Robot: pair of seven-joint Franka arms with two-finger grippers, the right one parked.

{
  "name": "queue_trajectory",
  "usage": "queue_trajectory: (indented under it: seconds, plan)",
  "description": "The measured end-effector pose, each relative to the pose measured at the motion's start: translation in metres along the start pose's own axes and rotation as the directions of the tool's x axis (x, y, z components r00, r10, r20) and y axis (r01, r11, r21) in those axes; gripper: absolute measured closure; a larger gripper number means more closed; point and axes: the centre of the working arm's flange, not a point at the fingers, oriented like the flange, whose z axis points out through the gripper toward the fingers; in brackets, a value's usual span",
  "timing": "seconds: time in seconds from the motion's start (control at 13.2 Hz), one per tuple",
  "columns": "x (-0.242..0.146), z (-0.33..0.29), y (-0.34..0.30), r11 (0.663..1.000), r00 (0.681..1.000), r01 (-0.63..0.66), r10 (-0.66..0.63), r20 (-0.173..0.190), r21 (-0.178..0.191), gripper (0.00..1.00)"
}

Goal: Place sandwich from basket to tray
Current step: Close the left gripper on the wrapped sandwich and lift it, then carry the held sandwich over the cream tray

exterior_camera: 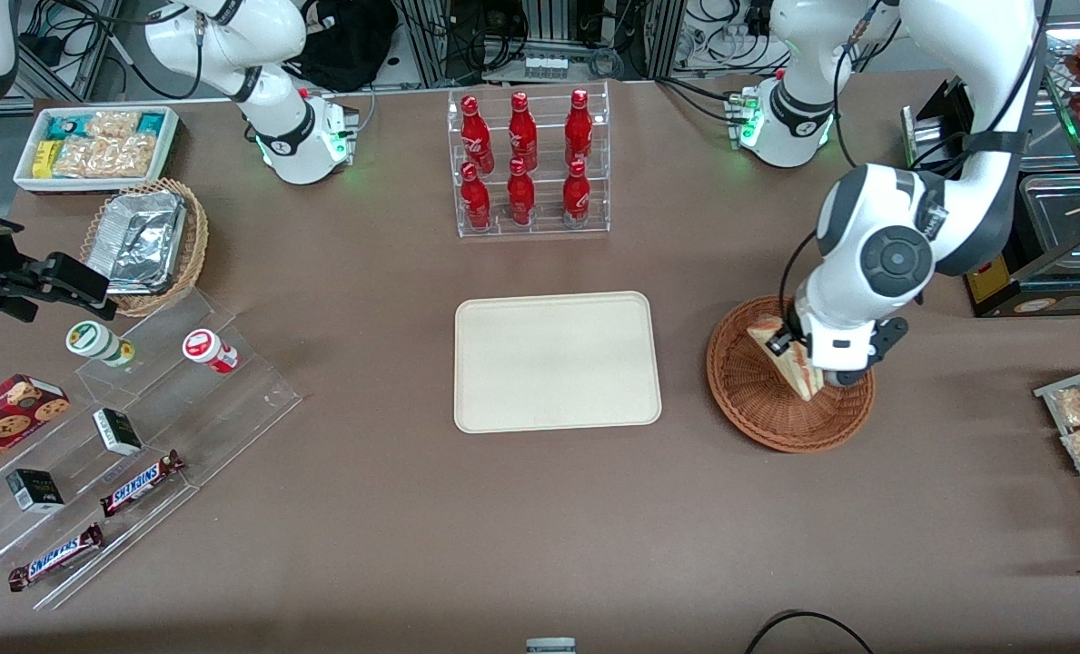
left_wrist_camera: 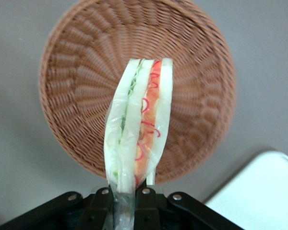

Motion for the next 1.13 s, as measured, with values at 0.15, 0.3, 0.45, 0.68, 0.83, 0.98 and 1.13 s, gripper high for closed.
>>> queue_trajectory:
  seconds: [0.15, 0.3, 0.45, 0.68, 0.83, 0.98, 1.13]
  plan:
    - [-0.033, -0.003, 0.031, 0.997, 0.997, -0.082, 0.082, 0.003, -0.015, 0.86]
    - [-0.065, -0.006, 0.066, 0.986, 0.986, -0.164, 0.165, 0.012, -0.04, 0.86]
    - [-0.096, -0.007, 0.096, 0.966, 0.967, -0.255, 0.255, -0.01, -0.044, 0.86]
    - [-0.135, 0.002, 0.142, 0.94, 0.94, -0.339, 0.338, -0.046, -0.04, 0.88]
    - [-0.155, 0.013, 0.17, 0.927, 0.927, -0.374, 0.371, -0.056, -0.041, 0.88]
    - [-0.175, 0.022, 0.194, 0.918, 0.919, -0.393, 0.39, -0.05, -0.054, 0.88]
    - [-0.196, 0.029, 0.212, 0.913, 0.914, -0.405, 0.402, -0.05, -0.058, 0.88]
